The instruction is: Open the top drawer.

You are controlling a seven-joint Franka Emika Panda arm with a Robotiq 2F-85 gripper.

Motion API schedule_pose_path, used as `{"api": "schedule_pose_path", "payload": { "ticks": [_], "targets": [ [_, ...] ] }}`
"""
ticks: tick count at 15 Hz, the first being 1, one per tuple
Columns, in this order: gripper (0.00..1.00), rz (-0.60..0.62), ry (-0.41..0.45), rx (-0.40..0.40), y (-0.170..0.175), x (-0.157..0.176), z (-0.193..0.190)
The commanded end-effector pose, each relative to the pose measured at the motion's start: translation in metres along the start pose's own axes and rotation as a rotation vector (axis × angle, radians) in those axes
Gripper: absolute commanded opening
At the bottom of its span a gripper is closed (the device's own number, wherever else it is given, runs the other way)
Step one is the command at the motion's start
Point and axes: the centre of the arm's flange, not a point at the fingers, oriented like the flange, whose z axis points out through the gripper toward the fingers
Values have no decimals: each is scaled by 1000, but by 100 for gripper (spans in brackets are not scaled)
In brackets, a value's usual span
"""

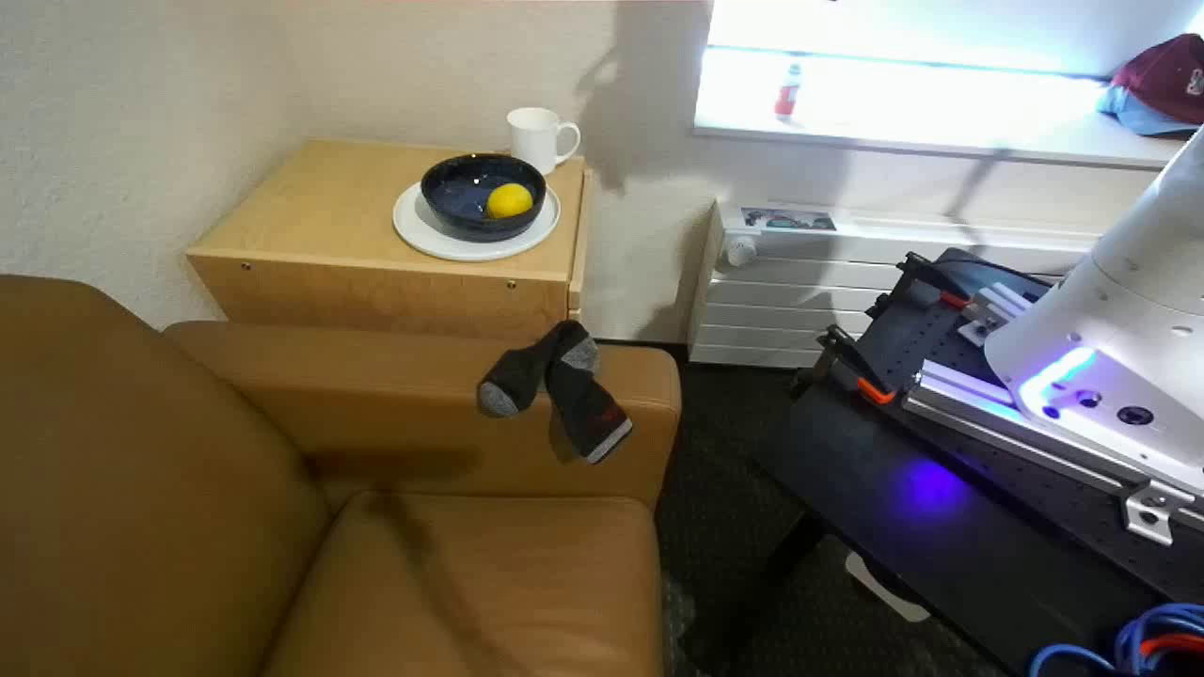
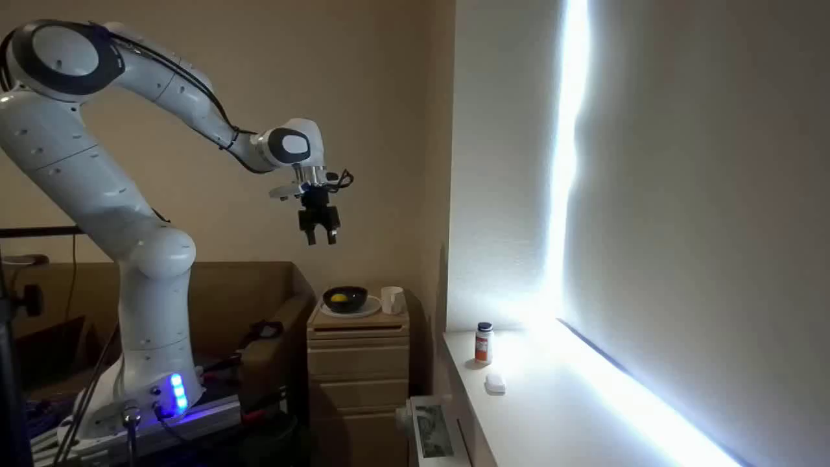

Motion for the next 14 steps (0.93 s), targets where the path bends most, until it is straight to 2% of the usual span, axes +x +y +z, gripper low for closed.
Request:
{"api": "schedule_pose_path", "payload": {
  "ticks": [1, 3, 4, 7, 9, 11, 14],
  "targets": [
    [100, 0, 0, 0, 0, 0, 0],
    [100, 58, -70, 67, -5, 45, 27],
    [100, 58, -80, 157, -13, 69, 42],
    [100, 106, -115, 318, -37, 101, 69],
    [100, 176, -201, 392, -55, 127, 93],
    [100, 230, -280, 415, -66, 152, 121],
    [100, 293, -369, 358, -84, 192, 158]
  ]
}}
